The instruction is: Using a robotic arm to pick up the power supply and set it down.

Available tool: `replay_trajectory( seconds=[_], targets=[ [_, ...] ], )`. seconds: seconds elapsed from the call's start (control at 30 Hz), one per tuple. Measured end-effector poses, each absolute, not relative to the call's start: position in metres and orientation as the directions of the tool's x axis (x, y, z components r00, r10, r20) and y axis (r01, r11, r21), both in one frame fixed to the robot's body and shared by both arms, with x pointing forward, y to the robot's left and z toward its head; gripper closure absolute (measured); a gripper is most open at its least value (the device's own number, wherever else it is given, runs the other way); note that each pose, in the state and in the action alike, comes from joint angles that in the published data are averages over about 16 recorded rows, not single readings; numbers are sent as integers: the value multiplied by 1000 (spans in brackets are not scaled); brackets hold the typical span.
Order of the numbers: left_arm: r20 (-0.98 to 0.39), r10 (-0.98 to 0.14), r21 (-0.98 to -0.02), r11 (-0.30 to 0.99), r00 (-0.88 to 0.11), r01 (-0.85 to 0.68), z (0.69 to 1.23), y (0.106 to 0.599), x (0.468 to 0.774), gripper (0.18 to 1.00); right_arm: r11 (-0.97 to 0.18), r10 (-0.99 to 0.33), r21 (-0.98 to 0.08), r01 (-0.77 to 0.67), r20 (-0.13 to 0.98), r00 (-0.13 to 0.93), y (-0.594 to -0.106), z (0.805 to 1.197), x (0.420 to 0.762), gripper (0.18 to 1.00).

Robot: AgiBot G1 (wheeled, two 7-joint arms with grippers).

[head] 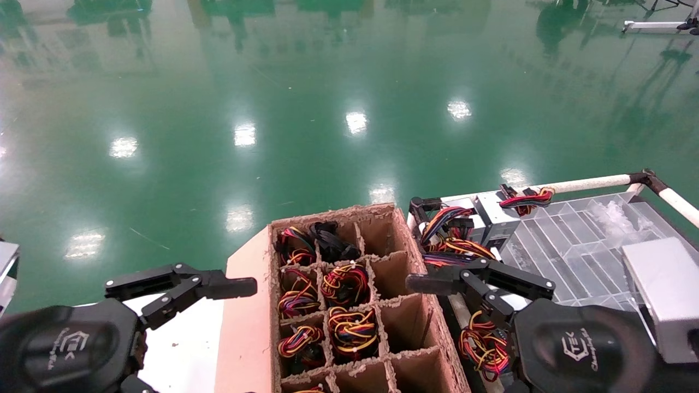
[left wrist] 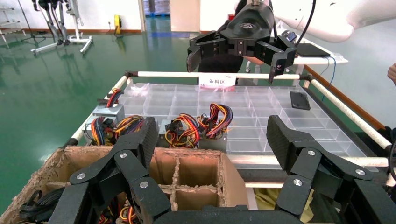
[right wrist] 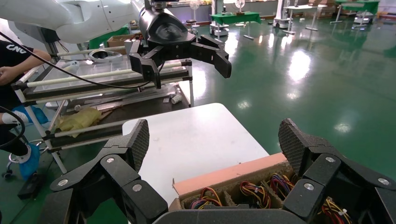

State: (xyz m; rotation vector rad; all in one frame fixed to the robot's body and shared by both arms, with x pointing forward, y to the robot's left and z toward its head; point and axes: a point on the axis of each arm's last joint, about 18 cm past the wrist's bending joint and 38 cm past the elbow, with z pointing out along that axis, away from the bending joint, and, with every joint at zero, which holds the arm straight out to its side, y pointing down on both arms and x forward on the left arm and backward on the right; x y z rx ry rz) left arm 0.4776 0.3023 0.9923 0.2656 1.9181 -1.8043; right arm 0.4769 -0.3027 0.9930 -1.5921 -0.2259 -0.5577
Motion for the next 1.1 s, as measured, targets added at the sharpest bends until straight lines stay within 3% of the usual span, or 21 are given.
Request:
replay_trajectory(
  seconds=[0.7,1.1],
  targets=[
    [-473,-187,-881,107,-861,460,992,302,478,268,-151,-215,-877,455,479,851,-302,987,488,178],
    [-473,-187,-881,107,-861,461,992,302,478,423,-332,-275,-832,445,536,798,-277,964,538,178]
  ],
)
